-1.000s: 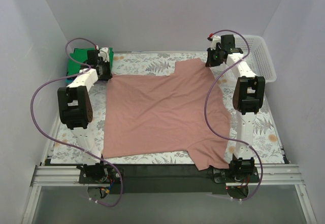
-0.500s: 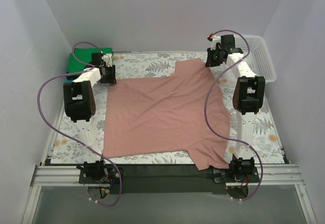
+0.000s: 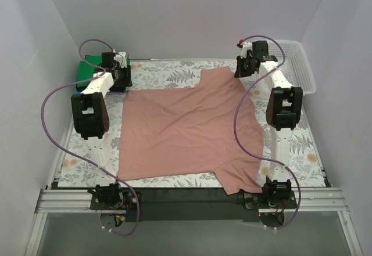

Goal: Fold and stack the t-shirts
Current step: Fold the tshirt

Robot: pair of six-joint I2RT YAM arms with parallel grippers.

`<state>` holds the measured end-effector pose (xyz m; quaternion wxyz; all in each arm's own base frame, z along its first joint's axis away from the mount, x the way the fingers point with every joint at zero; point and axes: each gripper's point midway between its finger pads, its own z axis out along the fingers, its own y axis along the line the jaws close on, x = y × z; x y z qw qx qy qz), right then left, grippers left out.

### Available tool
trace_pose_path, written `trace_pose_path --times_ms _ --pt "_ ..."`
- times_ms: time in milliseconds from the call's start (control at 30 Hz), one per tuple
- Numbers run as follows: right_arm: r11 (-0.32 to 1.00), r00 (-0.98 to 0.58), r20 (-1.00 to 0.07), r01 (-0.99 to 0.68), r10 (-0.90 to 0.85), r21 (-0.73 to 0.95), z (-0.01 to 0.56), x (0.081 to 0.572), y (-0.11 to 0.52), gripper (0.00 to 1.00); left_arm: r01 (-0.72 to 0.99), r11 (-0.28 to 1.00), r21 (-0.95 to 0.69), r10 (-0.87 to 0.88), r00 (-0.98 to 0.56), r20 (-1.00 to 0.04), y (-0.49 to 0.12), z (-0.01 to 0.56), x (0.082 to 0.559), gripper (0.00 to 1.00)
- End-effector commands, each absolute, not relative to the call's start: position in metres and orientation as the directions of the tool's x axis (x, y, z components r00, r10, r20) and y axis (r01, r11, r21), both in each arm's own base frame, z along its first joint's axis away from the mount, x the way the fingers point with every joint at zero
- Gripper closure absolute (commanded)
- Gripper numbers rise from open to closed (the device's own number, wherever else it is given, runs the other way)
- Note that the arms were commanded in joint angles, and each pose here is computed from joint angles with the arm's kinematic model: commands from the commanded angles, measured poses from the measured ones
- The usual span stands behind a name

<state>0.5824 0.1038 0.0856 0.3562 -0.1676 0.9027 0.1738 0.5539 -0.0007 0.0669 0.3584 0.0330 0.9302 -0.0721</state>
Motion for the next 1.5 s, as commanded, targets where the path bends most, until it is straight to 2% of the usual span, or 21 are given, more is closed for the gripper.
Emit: trace_pose_path --times_ms 0,467,767,833,867,933,1167,1467 --pt "0.879 -0.660 -0.731 -0.439 -0.175 0.186 0.098 0.591 0.103 0.99 0.146 0.982 -0.121 0.026 -0.736 -0.677 -0.008 0.069 0.559 0.62" --pt "0.879 -0.666 -0.725 -0.437 -0.175 0.190 0.094 0.591 0.103 0.99 0.098 0.992 -0.074 0.034 -0.801 -0.598 0.002 0.030 0.552 0.65" --pt "0.879 -0.659 -0.731 -0.441 -0.177 0.184 0.098 0.591 0.103 0.99 0.070 0.996 -0.056 0.027 -0.826 -0.563 0.006 0.023 0.542 0.59" --pt "0.876 -0.655 -0.734 -0.445 -0.177 0.187 0.101 0.591 0.104 0.99 0.081 0.993 -0.087 0.018 -0.825 -0.565 0.000 0.026 0.540 0.70" --pt "0.875 -0.652 -0.737 -0.447 -0.178 0.185 0.103 0.591 0.105 0.99 0.080 0.993 -0.090 0.014 -0.816 -0.579 -0.001 0.032 0.542 0.87" --pt "0.875 -0.647 -0.741 -0.449 -0.177 0.182 0.107 0.591 0.105 0.99 0.082 0.992 -0.101 0.006 -0.805 -0.593 -0.003 0.039 0.545 0.99" --pt "0.869 -0.615 -0.768 -0.464 -0.178 0.170 0.128 0.591 0.105 0.99 0.077 0.990 -0.116 -0.022 -0.737 -0.676 -0.007 0.079 0.557 1.00" --pt "0.851 -0.580 -0.800 -0.490 -0.156 0.190 0.159 0.585 0.102 0.99 0.121 0.987 -0.108 -0.004 -0.644 -0.765 -0.011 0.119 0.541 1.00"
